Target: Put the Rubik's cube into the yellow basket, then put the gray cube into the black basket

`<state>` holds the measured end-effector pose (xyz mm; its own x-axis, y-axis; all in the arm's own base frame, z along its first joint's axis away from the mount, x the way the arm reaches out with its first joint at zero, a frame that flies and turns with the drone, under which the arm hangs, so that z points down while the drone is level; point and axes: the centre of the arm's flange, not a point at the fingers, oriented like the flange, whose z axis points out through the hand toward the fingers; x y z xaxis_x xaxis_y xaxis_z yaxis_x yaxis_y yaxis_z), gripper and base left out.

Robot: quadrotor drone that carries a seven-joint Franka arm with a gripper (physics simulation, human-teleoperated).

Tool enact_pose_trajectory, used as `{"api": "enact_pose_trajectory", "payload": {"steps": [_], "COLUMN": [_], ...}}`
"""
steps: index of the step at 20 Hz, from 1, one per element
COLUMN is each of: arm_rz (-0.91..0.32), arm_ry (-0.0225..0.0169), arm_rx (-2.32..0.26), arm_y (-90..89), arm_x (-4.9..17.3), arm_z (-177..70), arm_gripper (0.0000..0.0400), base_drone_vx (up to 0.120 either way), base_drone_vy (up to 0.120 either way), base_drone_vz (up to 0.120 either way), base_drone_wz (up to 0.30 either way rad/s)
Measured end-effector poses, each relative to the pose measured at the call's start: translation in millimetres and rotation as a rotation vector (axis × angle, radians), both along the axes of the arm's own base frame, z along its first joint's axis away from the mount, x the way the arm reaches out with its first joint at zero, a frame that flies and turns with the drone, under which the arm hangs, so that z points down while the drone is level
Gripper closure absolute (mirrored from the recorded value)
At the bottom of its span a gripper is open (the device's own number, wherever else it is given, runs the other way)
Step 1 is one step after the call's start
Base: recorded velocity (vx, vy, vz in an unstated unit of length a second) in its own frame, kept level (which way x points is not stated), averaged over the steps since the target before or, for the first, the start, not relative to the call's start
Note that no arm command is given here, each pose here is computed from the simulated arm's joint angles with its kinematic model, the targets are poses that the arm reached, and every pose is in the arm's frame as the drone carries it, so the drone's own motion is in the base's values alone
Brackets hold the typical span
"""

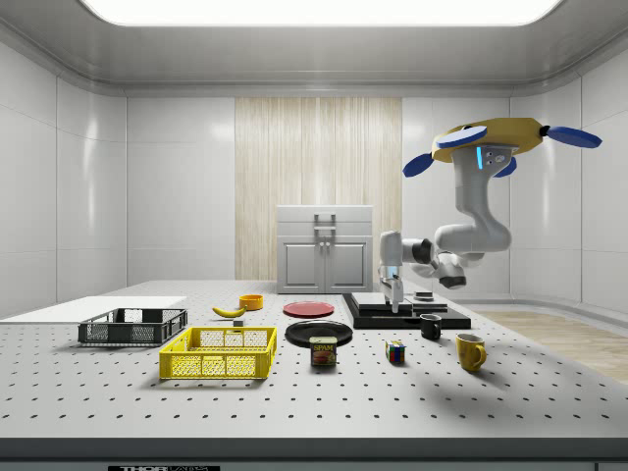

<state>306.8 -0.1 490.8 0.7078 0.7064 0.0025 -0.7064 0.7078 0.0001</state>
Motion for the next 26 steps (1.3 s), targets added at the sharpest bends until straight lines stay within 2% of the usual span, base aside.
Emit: {"api": "enact_pose_trajectory", "payload": {"steps": [18, 26], "arm_rz": [0.0, 0.001], "arm_ry": [0.0001, 0.0], "arm_rx": [0.0, 0.0], "arm_y": [0.0, 0.0], "arm_x": [0.0, 0.0], "arm_z": [0, 26], "arm_gripper": [0.0, 0.0], "base_drone_vx": [0.0, 0.0], "base_drone_vy": [0.0, 0.0], "base_drone_vz": [-0.12, 0.0], "base_drone_wz": [0.0, 0.0]}}
